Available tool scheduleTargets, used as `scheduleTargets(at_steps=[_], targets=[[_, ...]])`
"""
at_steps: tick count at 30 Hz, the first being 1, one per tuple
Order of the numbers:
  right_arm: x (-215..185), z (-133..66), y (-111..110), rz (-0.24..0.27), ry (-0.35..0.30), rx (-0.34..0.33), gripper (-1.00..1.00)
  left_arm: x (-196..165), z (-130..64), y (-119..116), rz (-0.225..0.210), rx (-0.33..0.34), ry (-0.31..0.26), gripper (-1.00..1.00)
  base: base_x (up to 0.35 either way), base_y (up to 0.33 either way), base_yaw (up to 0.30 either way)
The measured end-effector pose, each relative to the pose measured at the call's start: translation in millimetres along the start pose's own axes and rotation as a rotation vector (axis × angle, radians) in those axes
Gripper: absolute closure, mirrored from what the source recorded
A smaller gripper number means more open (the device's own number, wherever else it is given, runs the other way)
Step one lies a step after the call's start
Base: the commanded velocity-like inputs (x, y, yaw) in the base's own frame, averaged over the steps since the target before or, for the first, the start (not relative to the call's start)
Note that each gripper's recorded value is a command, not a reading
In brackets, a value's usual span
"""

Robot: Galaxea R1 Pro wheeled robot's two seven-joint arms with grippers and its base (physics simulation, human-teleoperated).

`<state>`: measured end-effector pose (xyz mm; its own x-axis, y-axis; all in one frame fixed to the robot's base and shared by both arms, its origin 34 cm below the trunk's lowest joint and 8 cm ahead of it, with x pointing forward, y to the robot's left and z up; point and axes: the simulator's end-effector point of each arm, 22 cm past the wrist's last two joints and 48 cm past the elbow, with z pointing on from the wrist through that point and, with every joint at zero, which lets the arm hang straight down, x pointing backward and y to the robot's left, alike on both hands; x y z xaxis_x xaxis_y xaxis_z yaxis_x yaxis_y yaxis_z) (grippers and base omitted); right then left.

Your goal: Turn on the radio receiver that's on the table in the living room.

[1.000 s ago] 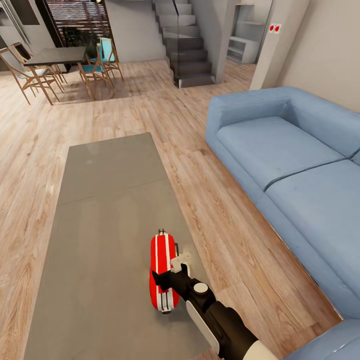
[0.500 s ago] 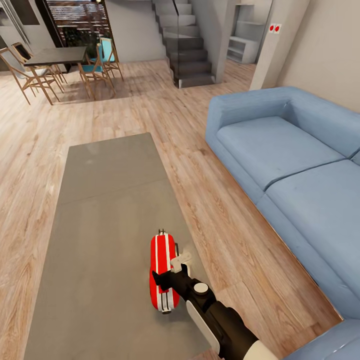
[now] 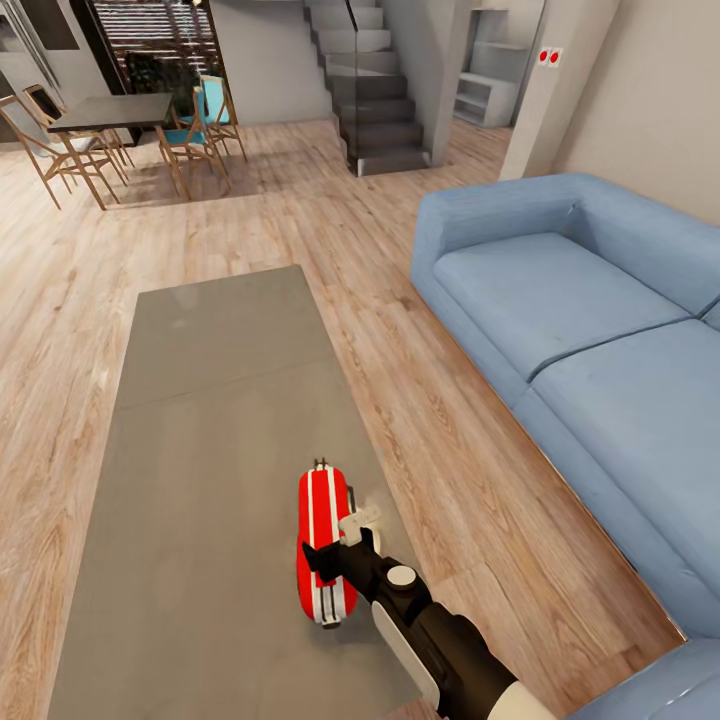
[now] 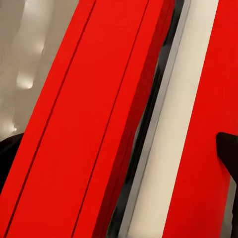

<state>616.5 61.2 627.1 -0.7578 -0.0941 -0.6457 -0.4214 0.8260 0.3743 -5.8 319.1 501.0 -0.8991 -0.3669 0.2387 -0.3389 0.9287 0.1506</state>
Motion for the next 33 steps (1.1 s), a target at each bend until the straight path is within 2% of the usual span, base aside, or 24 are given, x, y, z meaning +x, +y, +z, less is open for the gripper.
scheduleTargets(at_steps=[5,9,14,17,20,28,31,33], targets=[[-5.7,-1.9,12.5,-0.002,-0.012,-0.059,1.0,0.1,0.0,0.0,0.0,0.0,0.0,-1.0,0.0,0.0,0.0],[-9.0,-4.4,31.2,-0.002,-0.017,-0.144,1.0,-0.2,0.0,0.5,0.0,-0.001,0.0,-1.0,0.0,0.0,0.0],[-11.6,-5.7,37.3,-0.001,-0.023,-0.171,1.0,-0.1,0.0,0.3,0.0,0.0,0.0,-1.0,0.0,0.0,0.0],[-16.8,-8.3,46.1,0.0,-0.034,-0.208,1.0,-0.2,0.0,0.1,0.0,0.0,0.0,-1.0,0.0,0.0,0.0],[-20.4,-12.6,58.7,0.0,-0.042,-0.271,1.0,0.2,0.0,0.1,0.0,0.0,0.0,-1.0,0.0,0.0,0.0],[-27.3,-16.2,58.3,0.023,-0.058,-0.309,1.0,-0.2,-0.1,1.0,0.001,-0.001,0.0,-1.0,0.0,0.0,0.0],[-28.7,-21.8,69.8,0.032,-0.062,-0.377,1.0,-0.2,-0.1,1.0,0.001,-0.001,0.0,-1.0,0.0,0.0,0.0],[-31.4,-24.3,70.1,0.041,-0.069,-0.4,1.0,-0.3,0.0,0.9,0.002,-0.001,0.0,-1.0,0.0,0.0,0.0]])
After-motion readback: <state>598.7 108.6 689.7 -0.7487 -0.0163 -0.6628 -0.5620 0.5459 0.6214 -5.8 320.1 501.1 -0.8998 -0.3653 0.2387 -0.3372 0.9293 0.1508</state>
